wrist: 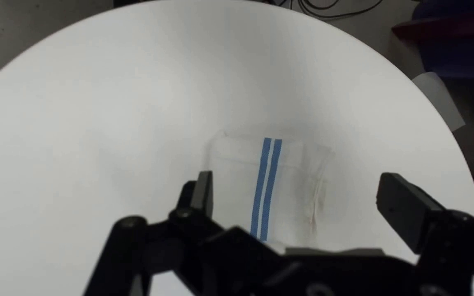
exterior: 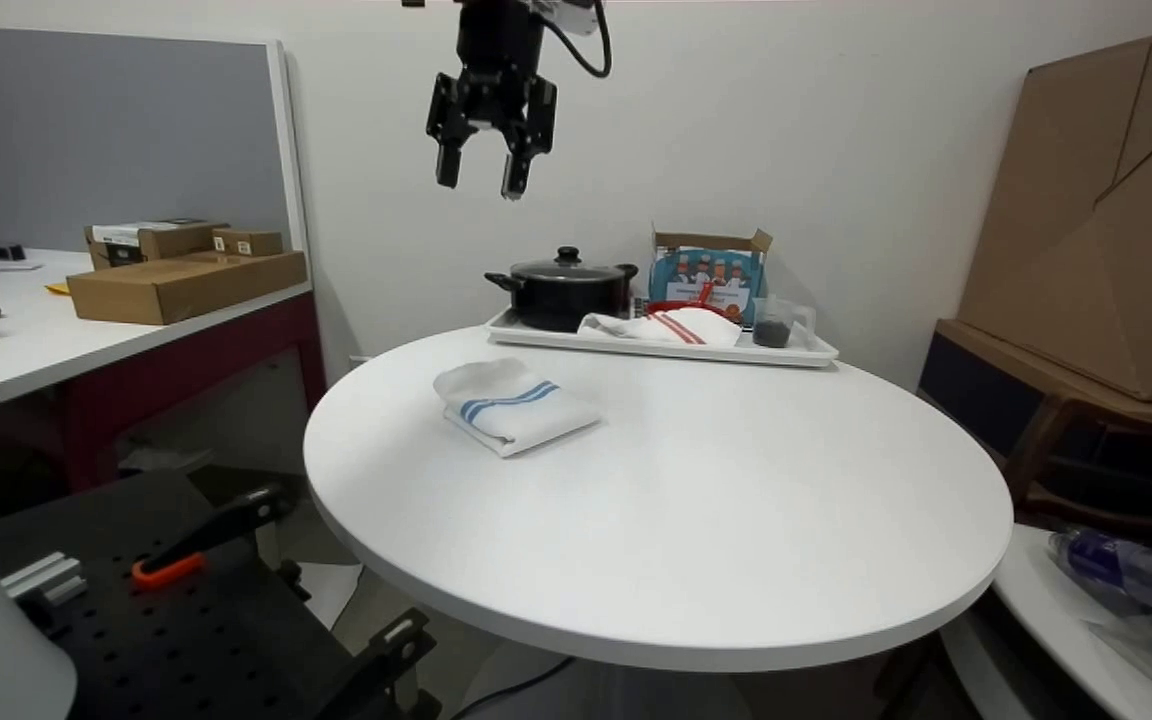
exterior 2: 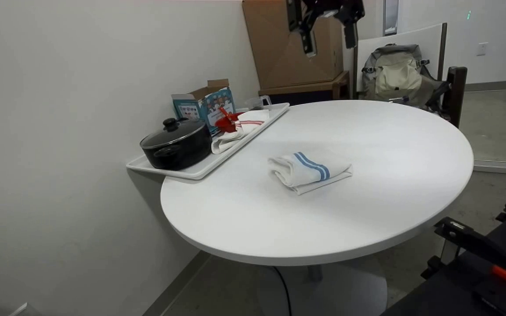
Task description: Fold the bluestripped table cloth
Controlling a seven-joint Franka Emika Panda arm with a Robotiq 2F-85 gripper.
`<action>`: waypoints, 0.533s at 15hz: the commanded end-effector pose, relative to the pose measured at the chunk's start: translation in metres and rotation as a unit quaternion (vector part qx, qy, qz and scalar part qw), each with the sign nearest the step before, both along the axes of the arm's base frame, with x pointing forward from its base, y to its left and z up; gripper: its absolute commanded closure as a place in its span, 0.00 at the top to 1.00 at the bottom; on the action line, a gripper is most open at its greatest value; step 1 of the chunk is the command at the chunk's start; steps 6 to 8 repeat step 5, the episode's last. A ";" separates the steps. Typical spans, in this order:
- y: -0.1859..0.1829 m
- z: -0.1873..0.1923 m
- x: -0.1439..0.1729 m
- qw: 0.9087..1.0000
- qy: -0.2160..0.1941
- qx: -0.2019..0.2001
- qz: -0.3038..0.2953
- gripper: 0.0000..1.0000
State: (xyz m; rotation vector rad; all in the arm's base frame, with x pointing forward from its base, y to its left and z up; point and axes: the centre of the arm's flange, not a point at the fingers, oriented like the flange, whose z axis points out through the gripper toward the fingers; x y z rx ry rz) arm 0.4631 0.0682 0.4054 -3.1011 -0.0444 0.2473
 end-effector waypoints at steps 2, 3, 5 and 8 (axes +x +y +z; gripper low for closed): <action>-0.015 0.040 -0.074 0.998 -0.028 -0.051 -0.026 1.00; -0.011 0.024 -0.034 0.999 -0.015 -0.027 -0.013 1.00; -0.014 0.034 -0.053 0.999 -0.026 -0.037 -0.020 1.00; -0.014 0.034 -0.053 0.999 -0.026 -0.037 -0.020 1.00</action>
